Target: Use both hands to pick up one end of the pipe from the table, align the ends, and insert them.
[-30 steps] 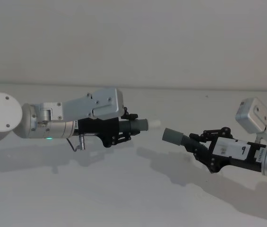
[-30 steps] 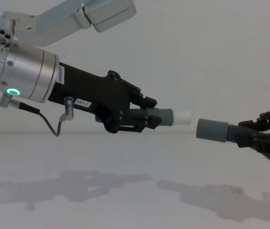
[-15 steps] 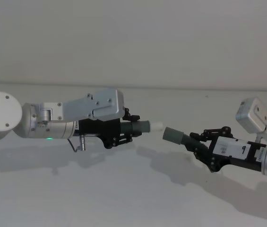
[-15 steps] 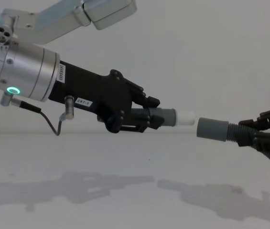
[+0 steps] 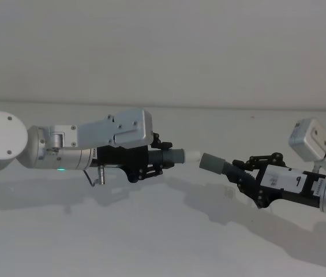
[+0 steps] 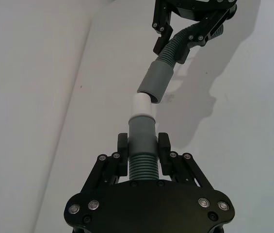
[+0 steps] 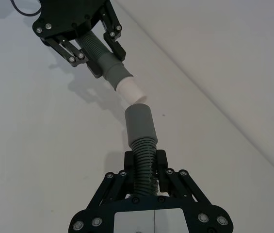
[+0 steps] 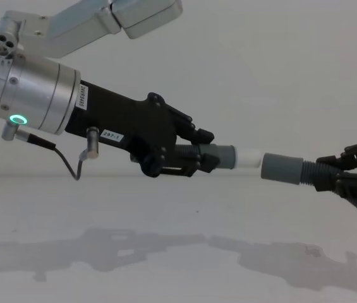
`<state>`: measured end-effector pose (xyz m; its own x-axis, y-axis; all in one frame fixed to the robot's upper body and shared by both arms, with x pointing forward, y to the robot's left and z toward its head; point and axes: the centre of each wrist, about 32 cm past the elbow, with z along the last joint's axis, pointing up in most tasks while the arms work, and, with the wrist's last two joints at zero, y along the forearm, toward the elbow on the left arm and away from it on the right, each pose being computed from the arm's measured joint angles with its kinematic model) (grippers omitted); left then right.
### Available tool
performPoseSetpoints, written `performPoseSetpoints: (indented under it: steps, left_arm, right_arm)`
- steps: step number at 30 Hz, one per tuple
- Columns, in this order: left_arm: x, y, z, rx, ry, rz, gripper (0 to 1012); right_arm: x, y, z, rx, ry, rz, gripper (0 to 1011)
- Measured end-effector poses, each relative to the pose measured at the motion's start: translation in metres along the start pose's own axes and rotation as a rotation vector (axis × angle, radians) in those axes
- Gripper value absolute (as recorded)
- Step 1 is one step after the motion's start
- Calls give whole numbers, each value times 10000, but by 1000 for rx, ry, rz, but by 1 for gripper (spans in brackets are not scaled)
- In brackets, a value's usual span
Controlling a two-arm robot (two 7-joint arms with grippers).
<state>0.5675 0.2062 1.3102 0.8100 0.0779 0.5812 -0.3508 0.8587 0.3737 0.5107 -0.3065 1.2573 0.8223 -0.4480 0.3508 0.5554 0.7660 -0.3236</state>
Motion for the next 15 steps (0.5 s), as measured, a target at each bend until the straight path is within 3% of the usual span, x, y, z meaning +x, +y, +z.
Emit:
performPoseSetpoints:
  steps: [15]
  left_arm:
    - [-2, -11, -5, -7, 13, -6, 360]
  right_arm:
    - [-6, -15, 12, 7, -8, -9, 264]
